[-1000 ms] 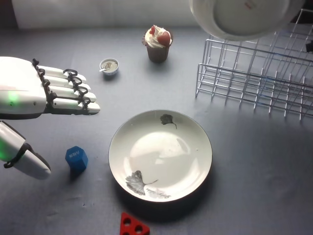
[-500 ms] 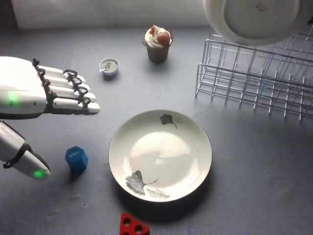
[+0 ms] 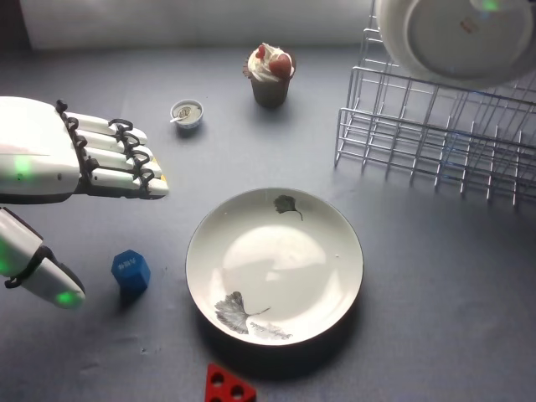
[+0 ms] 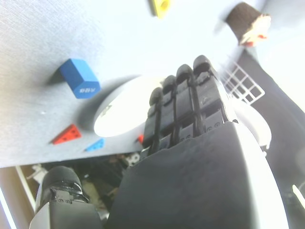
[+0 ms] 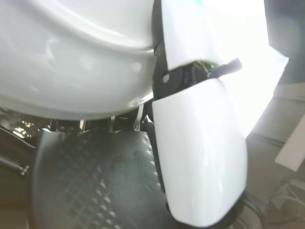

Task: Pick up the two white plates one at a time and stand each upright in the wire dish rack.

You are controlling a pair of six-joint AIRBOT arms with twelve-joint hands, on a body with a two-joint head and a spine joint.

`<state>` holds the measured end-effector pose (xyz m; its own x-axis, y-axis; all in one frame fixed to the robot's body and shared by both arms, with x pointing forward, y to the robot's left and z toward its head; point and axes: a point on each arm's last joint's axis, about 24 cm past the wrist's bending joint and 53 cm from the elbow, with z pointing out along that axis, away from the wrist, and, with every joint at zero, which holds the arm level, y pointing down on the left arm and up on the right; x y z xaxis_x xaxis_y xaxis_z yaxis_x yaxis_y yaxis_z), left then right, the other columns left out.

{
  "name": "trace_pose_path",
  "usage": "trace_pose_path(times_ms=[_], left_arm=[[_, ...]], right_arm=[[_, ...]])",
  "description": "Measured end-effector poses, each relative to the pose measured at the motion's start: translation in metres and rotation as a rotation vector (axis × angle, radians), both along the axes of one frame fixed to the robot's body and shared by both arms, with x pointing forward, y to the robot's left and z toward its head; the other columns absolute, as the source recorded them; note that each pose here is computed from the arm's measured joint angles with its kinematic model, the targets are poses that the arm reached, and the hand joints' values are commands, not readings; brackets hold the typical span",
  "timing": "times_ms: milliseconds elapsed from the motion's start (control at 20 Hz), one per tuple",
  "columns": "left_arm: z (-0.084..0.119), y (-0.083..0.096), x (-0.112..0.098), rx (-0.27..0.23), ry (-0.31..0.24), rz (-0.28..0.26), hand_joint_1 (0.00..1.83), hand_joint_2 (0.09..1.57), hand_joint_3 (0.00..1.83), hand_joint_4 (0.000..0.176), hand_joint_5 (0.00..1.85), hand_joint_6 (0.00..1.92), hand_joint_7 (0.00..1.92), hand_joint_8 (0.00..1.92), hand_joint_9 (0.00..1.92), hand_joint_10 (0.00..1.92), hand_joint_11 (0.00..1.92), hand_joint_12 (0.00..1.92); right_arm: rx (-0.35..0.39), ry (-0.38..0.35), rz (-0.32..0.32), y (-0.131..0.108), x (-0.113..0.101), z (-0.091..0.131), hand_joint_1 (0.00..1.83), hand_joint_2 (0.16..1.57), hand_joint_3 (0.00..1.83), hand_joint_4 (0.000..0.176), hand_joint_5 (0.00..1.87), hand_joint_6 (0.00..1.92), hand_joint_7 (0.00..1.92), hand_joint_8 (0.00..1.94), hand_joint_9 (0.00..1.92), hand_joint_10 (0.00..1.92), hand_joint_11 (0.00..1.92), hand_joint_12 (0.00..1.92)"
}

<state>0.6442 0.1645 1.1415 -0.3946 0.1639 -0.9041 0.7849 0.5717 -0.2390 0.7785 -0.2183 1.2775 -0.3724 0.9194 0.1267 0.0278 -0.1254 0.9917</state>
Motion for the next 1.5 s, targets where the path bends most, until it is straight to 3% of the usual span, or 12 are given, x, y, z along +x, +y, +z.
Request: trace_pose_path(times_ms=[250,450,650,850,1100,1300,1350,1400,1450,1500], left_arm=[[0.010,-0.005,-0.001,-0.033,-0.006,-0.013,0.06,0.88,0.00,0.000,0.11,0.00,0.13,0.00,0.12,0.00,0.09,0.01],[0.013,-0.012,-0.007,-0.051,-0.003,-0.038,0.07,0.88,0.00,0.000,0.12,0.00,0.13,0.00,0.11,0.00,0.07,0.00],[0.019,-0.014,-0.006,-0.077,0.000,-0.033,0.07,0.87,0.00,0.000,0.13,0.01,0.15,0.01,0.14,0.01,0.11,0.02],[0.018,-0.013,-0.005,-0.074,-0.001,-0.028,0.08,0.88,0.00,0.000,0.13,0.00,0.15,0.00,0.13,0.00,0.09,0.01],[0.019,-0.012,-0.004,-0.074,-0.003,-0.028,0.10,0.87,0.00,0.000,0.14,0.00,0.16,0.00,0.16,0.01,0.11,0.01],[0.020,-0.012,-0.004,-0.078,-0.003,-0.026,0.09,0.87,0.00,0.000,0.11,0.00,0.11,0.01,0.11,0.01,0.06,0.00],[0.020,-0.012,-0.004,-0.081,-0.001,-0.025,0.10,0.87,0.00,0.000,0.12,0.01,0.13,0.01,0.12,0.01,0.07,0.00],[0.021,-0.013,-0.004,-0.082,-0.003,-0.025,0.09,0.87,0.00,0.000,0.11,0.00,0.12,0.00,0.11,0.00,0.07,0.00],[0.021,-0.013,-0.005,-0.084,-0.003,-0.029,0.08,0.87,0.00,0.000,0.10,0.00,0.11,0.00,0.10,0.00,0.06,0.00],[0.021,-0.013,-0.005,-0.085,-0.002,-0.030,0.08,0.87,0.00,0.000,0.10,0.00,0.11,0.00,0.10,0.00,0.06,0.00]], right_arm=[[-0.023,0.010,-0.009,-0.006,0.001,-0.010,1.50,1.05,0.00,0.000,0.97,0.99,1.08,0.59,1.08,0.75,1.01,1.30],[-0.041,0.012,-0.012,-0.008,0.003,-0.016,1.50,1.04,0.00,0.000,0.99,0.95,1.14,0.46,1.14,0.64,1.03,1.26],[-0.075,0.017,0.000,-0.002,0.003,-0.025,1.50,1.05,0.00,0.000,1.00,0.94,1.11,0.51,1.14,0.67,0.98,1.34],[-0.098,0.012,0.014,0.004,0.002,-0.031,1.50,1.05,0.00,0.000,0.98,0.96,1.09,0.54,1.13,0.69,1.00,1.32],[-0.105,0.005,0.020,0.004,0.002,-0.031,1.50,1.03,0.00,0.000,1.03,0.88,1.16,0.43,1.18,0.59,1.01,1.30],[-0.123,0.007,0.020,0.001,0.002,-0.037,1.49,1.05,0.00,0.000,0.97,0.99,1.10,0.52,1.09,0.73,1.04,1.27],[-0.131,0.004,0.021,0.002,0.002,-0.038,1.49,1.07,0.00,0.000,0.90,1.08,1.01,0.68,1.06,0.79,1.05,1.26],[-0.137,0.007,0.019,0.000,0.003,-0.040,1.49,1.06,0.00,0.000,0.90,1.07,1.02,0.72,1.10,0.73,1.10,1.18],[-0.142,0.005,0.019,0.000,0.003,-0.040,1.40,1.07,0.00,0.000,0.89,1.09,1.02,0.80,1.13,0.83,1.10,0.73],[-0.150,0.005,0.019,-0.001,0.003,-0.042,1.40,1.07,0.00,0.000,0.89,1.09,1.02,0.80,1.13,0.83,1.10,0.73]])
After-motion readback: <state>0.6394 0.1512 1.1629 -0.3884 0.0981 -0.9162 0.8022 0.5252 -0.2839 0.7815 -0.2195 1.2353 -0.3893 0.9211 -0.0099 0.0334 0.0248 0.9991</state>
